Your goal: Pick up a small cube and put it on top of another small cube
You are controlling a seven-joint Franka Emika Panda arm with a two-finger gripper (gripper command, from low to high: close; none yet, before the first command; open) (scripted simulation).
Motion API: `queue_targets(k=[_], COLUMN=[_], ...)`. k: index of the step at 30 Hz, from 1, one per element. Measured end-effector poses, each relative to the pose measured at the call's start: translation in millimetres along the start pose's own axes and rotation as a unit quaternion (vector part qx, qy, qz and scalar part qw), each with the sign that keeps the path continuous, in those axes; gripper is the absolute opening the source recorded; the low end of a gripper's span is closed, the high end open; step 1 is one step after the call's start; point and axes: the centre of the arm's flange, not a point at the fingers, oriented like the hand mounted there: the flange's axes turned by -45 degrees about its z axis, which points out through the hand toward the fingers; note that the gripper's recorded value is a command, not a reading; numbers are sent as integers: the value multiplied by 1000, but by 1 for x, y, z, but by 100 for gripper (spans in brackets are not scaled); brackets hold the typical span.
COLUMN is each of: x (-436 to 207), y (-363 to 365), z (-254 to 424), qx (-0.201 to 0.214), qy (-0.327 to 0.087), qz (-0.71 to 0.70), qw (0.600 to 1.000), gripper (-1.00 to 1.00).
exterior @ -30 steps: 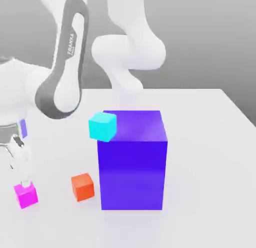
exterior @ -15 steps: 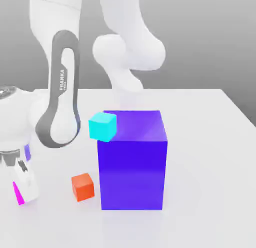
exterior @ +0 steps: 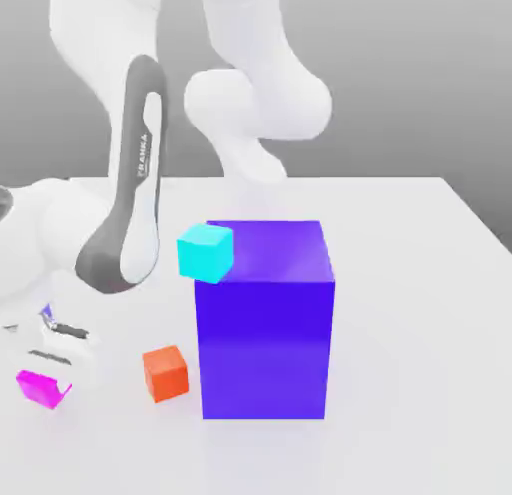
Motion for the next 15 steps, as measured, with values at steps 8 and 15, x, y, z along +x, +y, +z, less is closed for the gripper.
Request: queue_targets(k=[8,15], x=[103,153], y=[-84,-248], z=[-55,-108], qx=[-98,-108], qy=[13,64], qz=[-312,-367], qw=[945,922], gripper=[-100,-100])
